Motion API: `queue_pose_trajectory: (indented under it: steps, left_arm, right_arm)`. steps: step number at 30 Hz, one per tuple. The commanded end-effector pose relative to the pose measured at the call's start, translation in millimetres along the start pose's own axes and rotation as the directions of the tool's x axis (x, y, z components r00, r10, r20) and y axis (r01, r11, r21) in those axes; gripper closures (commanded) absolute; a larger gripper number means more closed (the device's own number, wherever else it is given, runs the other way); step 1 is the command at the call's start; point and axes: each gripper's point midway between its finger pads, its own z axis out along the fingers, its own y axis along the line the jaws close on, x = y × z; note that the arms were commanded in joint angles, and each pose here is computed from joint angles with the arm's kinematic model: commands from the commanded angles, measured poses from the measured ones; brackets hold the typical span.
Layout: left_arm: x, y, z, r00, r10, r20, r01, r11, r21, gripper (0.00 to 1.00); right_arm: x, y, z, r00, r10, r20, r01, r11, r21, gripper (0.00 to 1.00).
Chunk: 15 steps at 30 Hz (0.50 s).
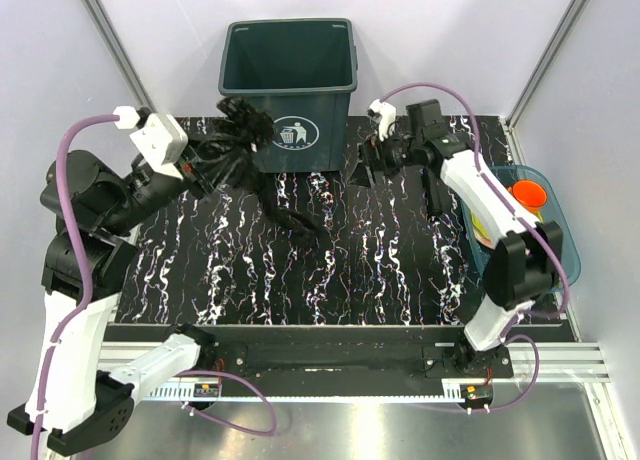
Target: Put the trash bags into the trash bin
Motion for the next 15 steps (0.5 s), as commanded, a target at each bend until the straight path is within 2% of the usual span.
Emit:
queue_pose_trajectory:
  steps: [1,2,5,8,11,15]
  left_arm:
    - [1,-60,-1,0.989,-0.15,0.006,0.14,0.934,0.328,0.75]
    - [3,-74,-4,0.985,-0.174,-0.004,0.161,0.899,0.407,0.73]
    - [16,-85,0,0.974,-0.227,-0.008,0.203,0.856,0.476,0.73]
    - [33,-97,2,0.973,-0.226,-0.051,0.214,0.797,0.565,0.78]
    - [50,-103,2,0.98,-0.189,-0.064,0.188,0.765,0.616,0.78]
    - [63,-109,8,0.979,-0.19,-0.077,0.193,0.727,0.659,0.77]
  right_arm:
    - [-86,119,-104,0.934,-0.153,0.322,0.261,0.909,-0.325,0.0]
    - [-91,138,-125,0.916,-0.174,0.361,0.304,0.889,-0.342,0.0]
    - [-94,186,-167,0.886,-0.196,0.421,0.384,0.819,-0.427,0.0]
    - [-92,219,-198,0.885,-0.162,0.436,0.386,0.779,-0.494,0.0]
    - [-91,236,-211,0.905,-0.092,0.415,0.332,0.762,-0.556,0.0]
    - [-90,246,-202,0.916,-0.067,0.395,0.305,0.755,-0.58,0.0]
